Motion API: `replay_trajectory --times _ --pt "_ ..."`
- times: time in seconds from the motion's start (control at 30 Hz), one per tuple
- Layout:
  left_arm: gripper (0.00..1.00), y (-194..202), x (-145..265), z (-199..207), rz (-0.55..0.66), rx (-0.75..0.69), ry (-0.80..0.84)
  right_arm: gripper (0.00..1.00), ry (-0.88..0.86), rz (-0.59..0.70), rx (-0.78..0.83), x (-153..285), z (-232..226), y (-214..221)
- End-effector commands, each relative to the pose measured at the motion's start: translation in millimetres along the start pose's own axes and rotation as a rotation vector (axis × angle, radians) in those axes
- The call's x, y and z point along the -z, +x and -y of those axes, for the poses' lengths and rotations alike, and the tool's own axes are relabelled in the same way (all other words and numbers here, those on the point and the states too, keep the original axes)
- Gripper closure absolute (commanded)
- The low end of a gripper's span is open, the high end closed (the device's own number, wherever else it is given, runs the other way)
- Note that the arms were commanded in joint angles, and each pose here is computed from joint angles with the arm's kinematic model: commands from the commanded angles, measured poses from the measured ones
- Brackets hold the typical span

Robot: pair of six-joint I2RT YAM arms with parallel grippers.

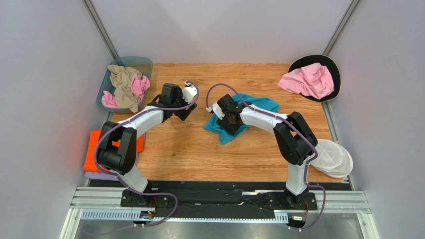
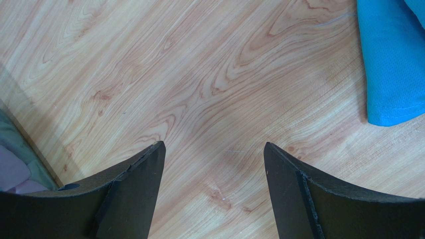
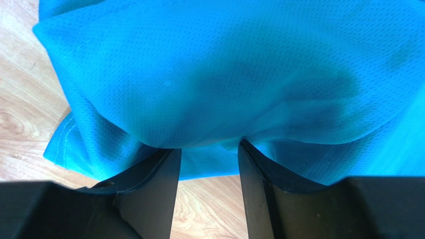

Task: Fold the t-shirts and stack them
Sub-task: Flatten the tshirt out

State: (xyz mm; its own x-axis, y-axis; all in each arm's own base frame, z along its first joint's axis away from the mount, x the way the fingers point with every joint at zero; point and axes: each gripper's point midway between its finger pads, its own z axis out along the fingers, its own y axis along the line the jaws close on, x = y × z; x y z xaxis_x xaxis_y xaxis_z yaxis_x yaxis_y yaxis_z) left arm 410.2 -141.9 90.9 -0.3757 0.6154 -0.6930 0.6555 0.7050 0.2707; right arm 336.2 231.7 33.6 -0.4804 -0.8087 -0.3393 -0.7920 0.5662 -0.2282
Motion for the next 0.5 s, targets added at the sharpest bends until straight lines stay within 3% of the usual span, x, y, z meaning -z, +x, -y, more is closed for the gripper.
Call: replay_trajectory --times 0.0,0.07,0.17,0.47 --pt "0.19 -12.2 4.5 -2.9 0.047 -0.018 -0.014 0.54 0.057 0.074 0.015 0.4 16.5 -26.8" --pt "0.19 -12.2 5.0 -3.1 0.046 -0.018 -0.015 0.68 0.073 0.079 0.009 -0.6 22.6 -29.3" --pt "0.19 -11.9 5.6 -2.6 0.047 -0.020 -0.014 0.79 0.089 0.084 0.001 0.1 32.3 -31.9" --pt "0.19 -13.0 13.7 4.2 0.031 -0.010 0.025 1.00 0.113 0.092 -0.014 9.8 47.7 -31.9"
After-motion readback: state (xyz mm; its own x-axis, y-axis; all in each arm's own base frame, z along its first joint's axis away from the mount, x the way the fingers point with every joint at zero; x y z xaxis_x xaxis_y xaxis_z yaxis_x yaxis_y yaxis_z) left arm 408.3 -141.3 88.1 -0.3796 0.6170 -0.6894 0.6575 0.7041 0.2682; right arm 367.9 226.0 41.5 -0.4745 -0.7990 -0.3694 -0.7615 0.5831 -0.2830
